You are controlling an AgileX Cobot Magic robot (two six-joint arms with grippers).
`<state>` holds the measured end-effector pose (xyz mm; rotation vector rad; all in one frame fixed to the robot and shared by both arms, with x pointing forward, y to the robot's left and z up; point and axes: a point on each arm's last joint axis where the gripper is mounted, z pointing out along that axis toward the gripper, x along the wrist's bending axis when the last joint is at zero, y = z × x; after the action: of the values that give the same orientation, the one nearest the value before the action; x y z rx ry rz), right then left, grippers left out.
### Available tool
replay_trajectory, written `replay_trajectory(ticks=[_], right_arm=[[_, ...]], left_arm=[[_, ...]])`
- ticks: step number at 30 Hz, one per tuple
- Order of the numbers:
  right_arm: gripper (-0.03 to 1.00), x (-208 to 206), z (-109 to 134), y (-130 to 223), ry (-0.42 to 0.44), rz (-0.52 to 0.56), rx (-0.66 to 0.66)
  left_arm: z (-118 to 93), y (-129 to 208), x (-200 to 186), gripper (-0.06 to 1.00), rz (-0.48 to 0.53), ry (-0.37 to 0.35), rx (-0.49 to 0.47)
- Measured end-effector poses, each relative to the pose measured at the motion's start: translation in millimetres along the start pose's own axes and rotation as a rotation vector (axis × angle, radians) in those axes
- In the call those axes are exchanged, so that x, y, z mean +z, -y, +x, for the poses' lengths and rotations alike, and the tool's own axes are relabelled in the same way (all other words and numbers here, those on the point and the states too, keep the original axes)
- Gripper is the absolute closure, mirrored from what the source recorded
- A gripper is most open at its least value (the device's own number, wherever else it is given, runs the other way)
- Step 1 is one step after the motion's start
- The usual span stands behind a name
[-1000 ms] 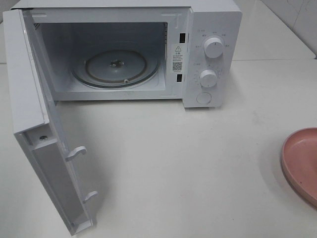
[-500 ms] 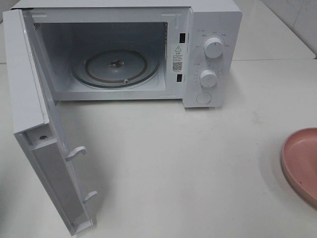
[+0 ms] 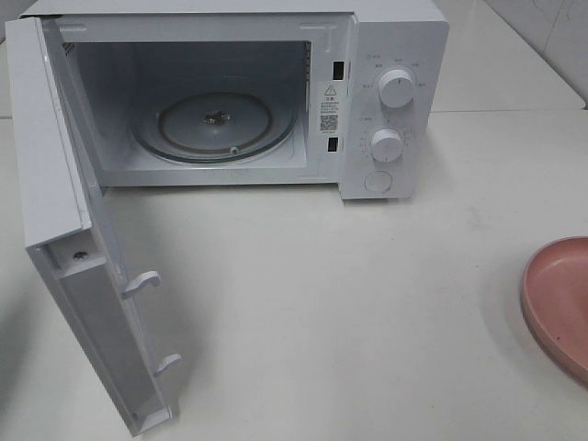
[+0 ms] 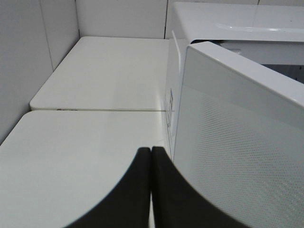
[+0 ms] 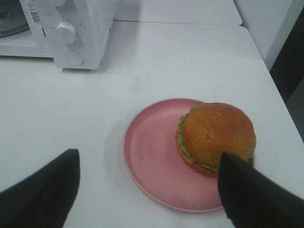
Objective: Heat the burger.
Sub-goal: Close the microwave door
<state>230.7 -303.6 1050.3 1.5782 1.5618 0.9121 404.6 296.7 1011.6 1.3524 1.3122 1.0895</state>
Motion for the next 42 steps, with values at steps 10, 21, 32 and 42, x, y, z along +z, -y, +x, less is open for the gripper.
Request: replay_trajectory(ticks=[10,21,32,42], right_arm=[[0.20,0.0,0.0,0.0,0.000,0.000,0.000],[0.20,0.0,0.0,0.0,0.000,0.000,0.000],[0.20,0.0,0.0,0.0,0.000,0.000,0.000],[0.20,0.0,0.0,0.0,0.000,0.000,0.000]], left_arm=[[-8.3,29.1,36.0,0.94,0.069,0.105,0.110],[-23.0,43.2,51.8,0.94,0.048,0.271,0.074],[-47.1,49.9,71.3,0.94,0.076,0.413,0.061],[-90.5,50.9,87.5,0.94,0.084,0.532,0.044]])
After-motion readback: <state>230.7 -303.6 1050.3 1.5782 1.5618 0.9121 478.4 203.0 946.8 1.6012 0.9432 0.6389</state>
